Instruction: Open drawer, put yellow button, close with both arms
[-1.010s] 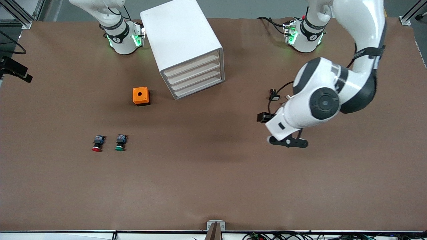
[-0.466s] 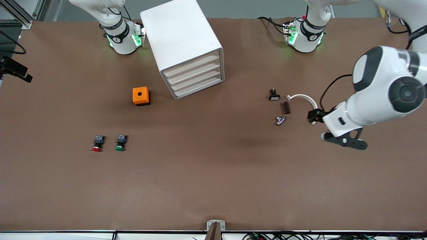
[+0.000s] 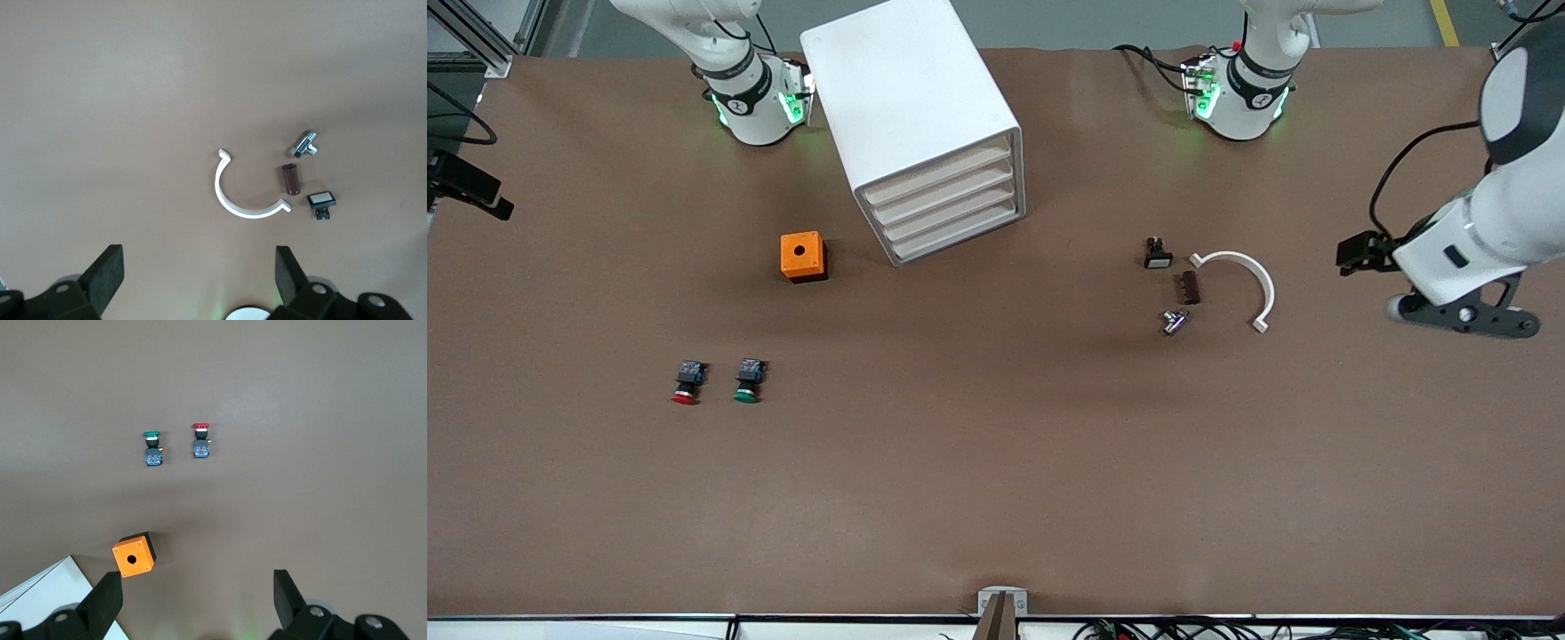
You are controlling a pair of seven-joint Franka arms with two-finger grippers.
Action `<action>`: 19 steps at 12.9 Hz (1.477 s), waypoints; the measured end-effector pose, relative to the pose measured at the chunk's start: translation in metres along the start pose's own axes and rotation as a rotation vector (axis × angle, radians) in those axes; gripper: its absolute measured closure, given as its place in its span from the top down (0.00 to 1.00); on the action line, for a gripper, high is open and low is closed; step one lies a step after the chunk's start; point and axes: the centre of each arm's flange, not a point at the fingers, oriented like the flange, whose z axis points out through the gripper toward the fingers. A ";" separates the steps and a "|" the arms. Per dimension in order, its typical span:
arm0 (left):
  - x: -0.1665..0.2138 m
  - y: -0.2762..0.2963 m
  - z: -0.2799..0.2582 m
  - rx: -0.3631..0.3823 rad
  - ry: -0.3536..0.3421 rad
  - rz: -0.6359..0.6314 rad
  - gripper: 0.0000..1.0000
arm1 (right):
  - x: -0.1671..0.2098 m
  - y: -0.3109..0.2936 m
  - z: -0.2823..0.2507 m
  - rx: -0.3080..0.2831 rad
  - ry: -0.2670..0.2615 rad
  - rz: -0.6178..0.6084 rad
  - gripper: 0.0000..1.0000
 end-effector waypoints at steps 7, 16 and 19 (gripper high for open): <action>-0.034 -0.035 -0.041 -0.049 0.050 -0.213 1.00 | 0.000 0.000 0.000 0.000 0.000 0.000 1.00; -0.073 -0.009 -0.090 -0.057 0.127 -0.271 1.00 | 0.000 0.000 0.000 0.000 0.000 0.000 1.00; -0.067 -0.002 -0.089 -0.056 0.141 -0.262 1.00 | 0.000 0.000 0.000 0.000 0.000 0.000 1.00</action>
